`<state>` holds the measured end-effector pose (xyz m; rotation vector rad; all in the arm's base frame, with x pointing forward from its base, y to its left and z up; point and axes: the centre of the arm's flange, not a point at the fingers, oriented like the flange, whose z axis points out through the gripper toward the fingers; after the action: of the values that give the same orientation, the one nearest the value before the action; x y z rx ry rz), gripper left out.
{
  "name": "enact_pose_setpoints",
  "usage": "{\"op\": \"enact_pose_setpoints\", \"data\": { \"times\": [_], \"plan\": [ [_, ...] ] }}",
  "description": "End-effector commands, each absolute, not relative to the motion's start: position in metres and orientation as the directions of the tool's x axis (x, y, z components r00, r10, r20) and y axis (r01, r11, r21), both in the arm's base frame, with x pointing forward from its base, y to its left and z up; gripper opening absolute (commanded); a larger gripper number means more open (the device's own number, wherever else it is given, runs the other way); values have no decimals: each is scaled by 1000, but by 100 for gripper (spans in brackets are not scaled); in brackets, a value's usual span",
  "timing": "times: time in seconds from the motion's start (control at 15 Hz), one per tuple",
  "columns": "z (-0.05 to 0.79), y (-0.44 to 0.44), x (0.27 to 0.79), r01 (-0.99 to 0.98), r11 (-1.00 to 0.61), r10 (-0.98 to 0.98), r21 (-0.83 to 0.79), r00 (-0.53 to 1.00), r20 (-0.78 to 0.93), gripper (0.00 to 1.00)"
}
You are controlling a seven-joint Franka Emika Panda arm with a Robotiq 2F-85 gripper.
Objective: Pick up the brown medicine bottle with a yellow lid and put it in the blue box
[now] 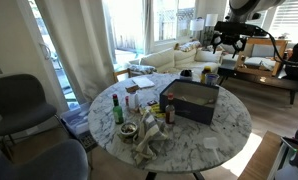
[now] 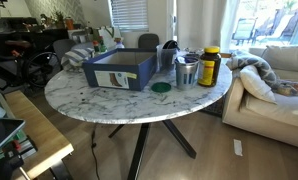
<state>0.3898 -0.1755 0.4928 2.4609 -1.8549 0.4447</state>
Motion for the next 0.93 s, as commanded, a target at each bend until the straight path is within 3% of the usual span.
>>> {"op": "enact_pose_setpoints", "data": {
  "times": [0.0, 0.6, 0.87],
  "plan": [
    [493, -176, 390, -946, -290, -938, -148, 250, 242, 100],
    [473, -270, 397, -991, 124, -920, -53, -135, 368, 100],
    [472, -272, 388, -992, 114, -931, -50, -124, 344, 100]
  ]
}}
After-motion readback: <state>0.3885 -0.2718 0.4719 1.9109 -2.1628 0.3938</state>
